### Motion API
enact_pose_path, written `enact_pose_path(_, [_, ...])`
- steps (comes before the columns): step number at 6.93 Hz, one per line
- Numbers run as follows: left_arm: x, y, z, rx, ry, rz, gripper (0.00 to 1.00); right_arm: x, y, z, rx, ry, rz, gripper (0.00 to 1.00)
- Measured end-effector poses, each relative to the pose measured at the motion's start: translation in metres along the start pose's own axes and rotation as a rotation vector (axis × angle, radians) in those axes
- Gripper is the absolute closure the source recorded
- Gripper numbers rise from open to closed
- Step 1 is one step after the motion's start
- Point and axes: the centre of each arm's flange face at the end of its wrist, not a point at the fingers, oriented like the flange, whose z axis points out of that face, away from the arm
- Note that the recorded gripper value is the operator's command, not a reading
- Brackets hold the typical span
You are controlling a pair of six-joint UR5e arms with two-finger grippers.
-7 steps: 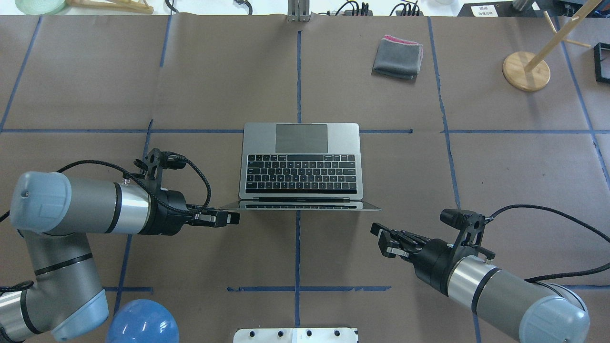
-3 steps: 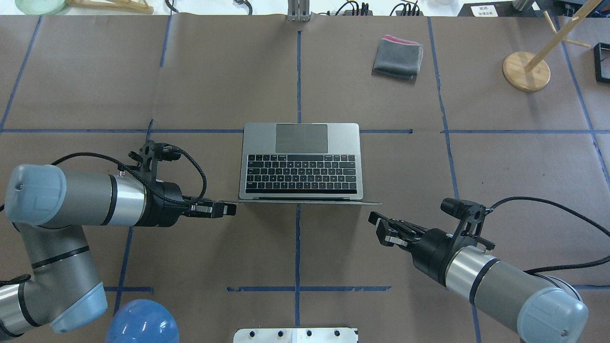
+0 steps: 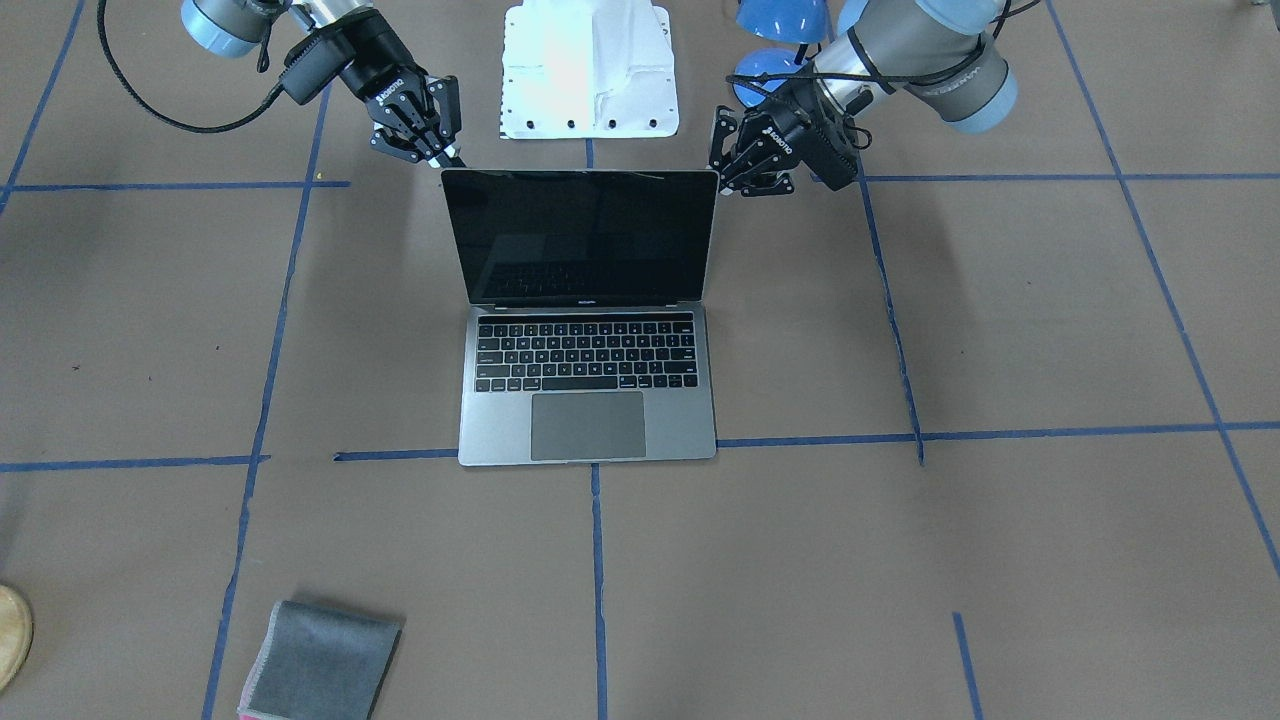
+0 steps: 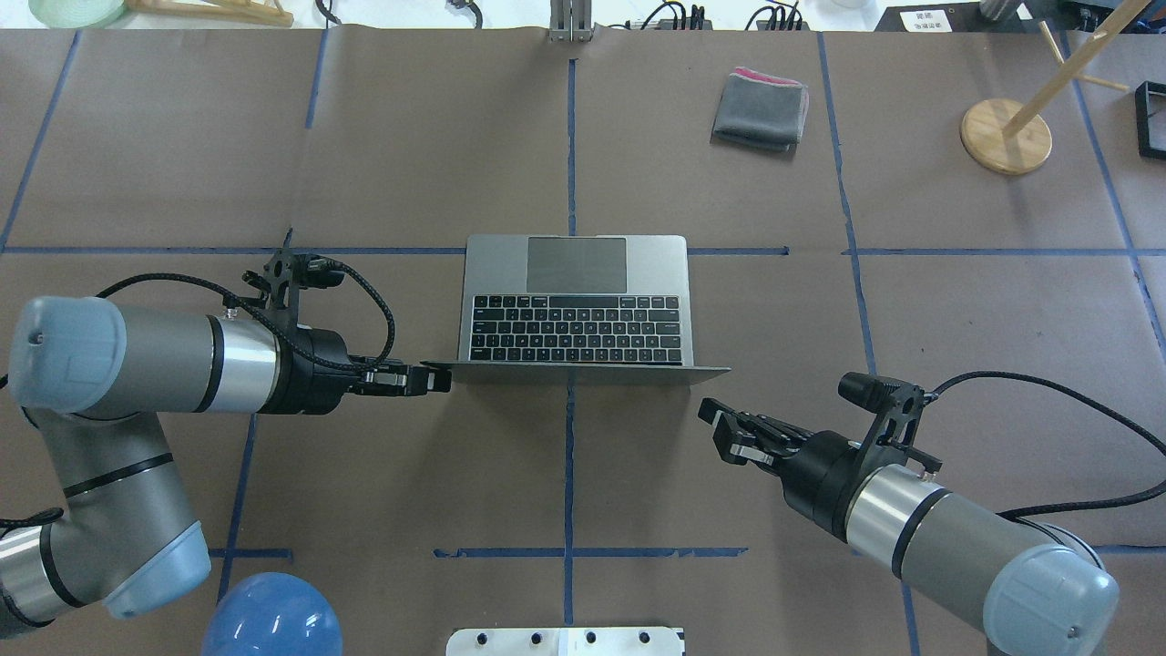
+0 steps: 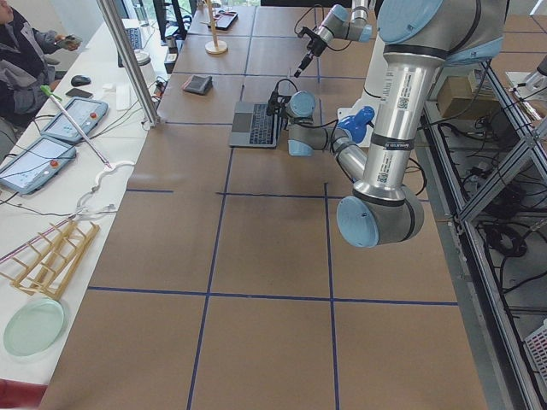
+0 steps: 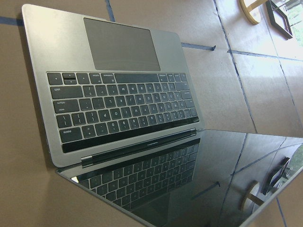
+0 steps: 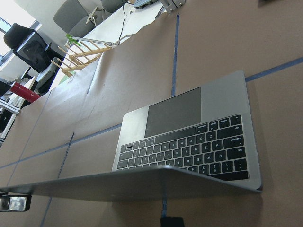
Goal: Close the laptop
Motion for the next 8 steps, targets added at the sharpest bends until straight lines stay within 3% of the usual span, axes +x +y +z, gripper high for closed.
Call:
enact_pose_path(2, [-0.002,-0.014,-0.003,0.025,-0.008,-0.001,1.0,0.004,-0.015,0.005,0.032,0.008,0.0,0.99])
enact_pose_path(5, [-0.011,-0.027,-0.005,0.047,-0.03,-0.006,1.0,0.001,-0.034,0.041,0.092,0.018,0.004,0.99])
enact_pose_path(8, [-0.024,-0.045,0.013,0.059,-0.065,-0.021,1.0,0.002,-0.052,0.063,0.119,0.056,0.008,0.99])
